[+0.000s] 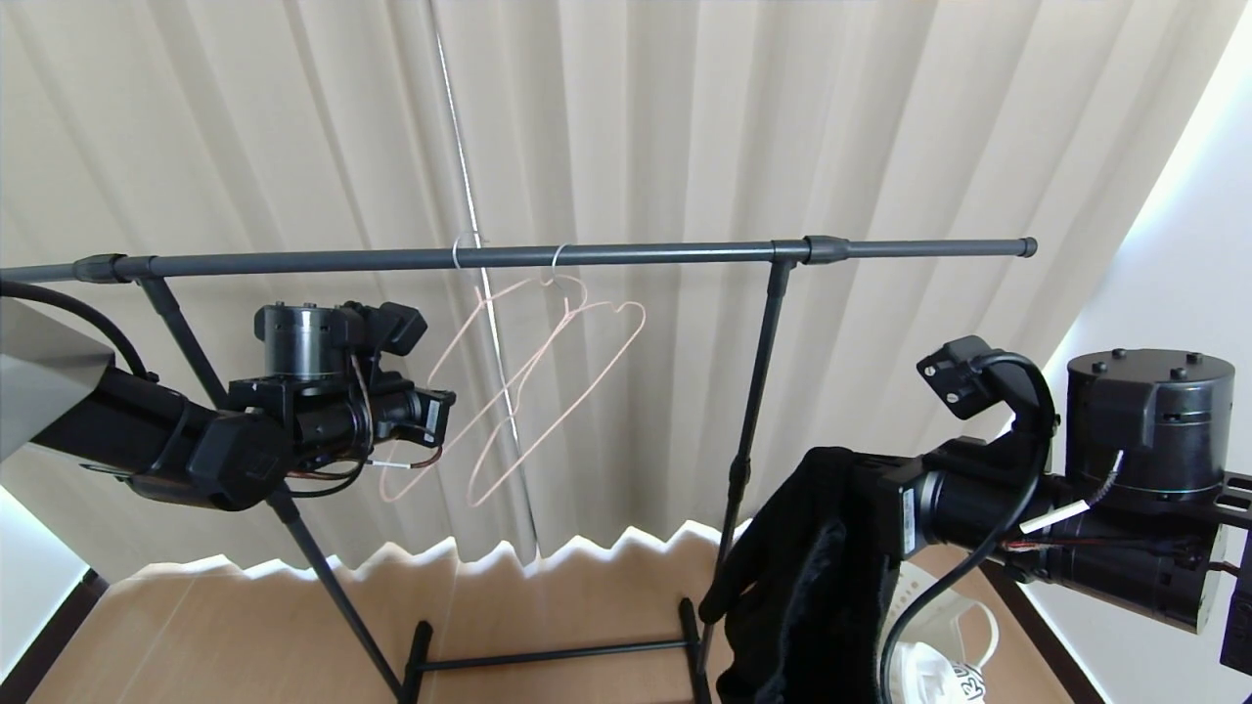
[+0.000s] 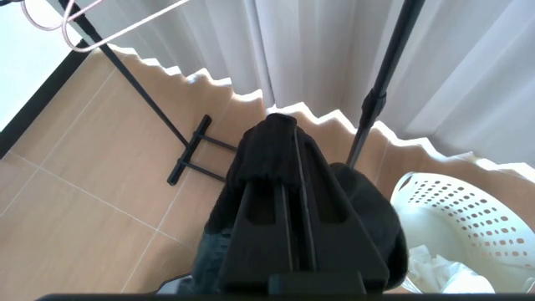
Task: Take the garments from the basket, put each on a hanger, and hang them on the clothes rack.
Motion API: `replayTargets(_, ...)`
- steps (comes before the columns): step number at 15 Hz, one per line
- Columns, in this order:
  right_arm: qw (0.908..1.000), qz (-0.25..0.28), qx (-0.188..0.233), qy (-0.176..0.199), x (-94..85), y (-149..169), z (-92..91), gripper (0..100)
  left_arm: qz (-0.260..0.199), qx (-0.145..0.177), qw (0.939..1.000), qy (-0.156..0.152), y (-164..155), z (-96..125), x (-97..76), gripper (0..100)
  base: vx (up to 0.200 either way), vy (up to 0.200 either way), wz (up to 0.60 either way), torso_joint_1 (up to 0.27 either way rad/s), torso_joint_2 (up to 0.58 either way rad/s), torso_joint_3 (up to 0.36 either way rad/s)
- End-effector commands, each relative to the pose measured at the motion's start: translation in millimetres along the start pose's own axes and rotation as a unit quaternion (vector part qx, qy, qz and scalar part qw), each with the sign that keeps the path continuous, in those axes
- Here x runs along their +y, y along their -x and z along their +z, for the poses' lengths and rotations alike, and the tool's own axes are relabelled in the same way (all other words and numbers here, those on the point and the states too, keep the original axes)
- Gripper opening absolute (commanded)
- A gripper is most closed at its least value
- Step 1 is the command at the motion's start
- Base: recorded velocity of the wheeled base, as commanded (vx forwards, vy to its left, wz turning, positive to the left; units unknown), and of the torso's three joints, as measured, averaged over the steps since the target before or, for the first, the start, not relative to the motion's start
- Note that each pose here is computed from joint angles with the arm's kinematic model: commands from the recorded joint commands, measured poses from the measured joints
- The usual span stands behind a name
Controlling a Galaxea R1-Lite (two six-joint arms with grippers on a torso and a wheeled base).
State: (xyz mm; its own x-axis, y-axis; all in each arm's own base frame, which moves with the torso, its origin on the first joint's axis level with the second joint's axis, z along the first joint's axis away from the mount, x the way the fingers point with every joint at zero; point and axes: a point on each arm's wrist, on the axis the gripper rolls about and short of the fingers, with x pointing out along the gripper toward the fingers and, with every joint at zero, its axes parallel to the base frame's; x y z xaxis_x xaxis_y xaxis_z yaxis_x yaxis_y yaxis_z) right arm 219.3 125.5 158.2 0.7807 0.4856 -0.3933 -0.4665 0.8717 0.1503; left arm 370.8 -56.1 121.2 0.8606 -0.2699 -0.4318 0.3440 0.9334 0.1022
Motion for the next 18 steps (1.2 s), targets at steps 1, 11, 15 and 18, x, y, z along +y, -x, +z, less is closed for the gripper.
replayTargets(1,1.0000,0.000,-0.001,0.000,-0.2,0.6,0.5,0,0.002,-0.011,0.9999,0.005,9.1,6.1,-0.2,0,0.000,0.000,0.00,0.000,0.00,0.000)
replayTargets(11,1.0000,0.000,0.000,0.000,0.2,0.6,0.3,0,0.001,-0.035,0.9993,0.013,44.1,2.4,-10.3,0,0.000,0.000,0.00,0.000,0.00,0.000)
replayTargets(15,1.0000,0.001,-0.005,0.000,0.4,2.5,1.7,0,0.014,-0.037,0.9991,0.012,79.6,-3.1,-10.8,0,0.000,0.000,0.00,0.000,0.00,0.000)
replayTargets(18,1.0000,0.000,-0.005,0.000,0.4,3.3,1.6,0,0.031,-0.041,0.9985,0.018,114.3,-12.9,-7.6,0,0.000,0.000,0.00,0.000,0.00,0.000)
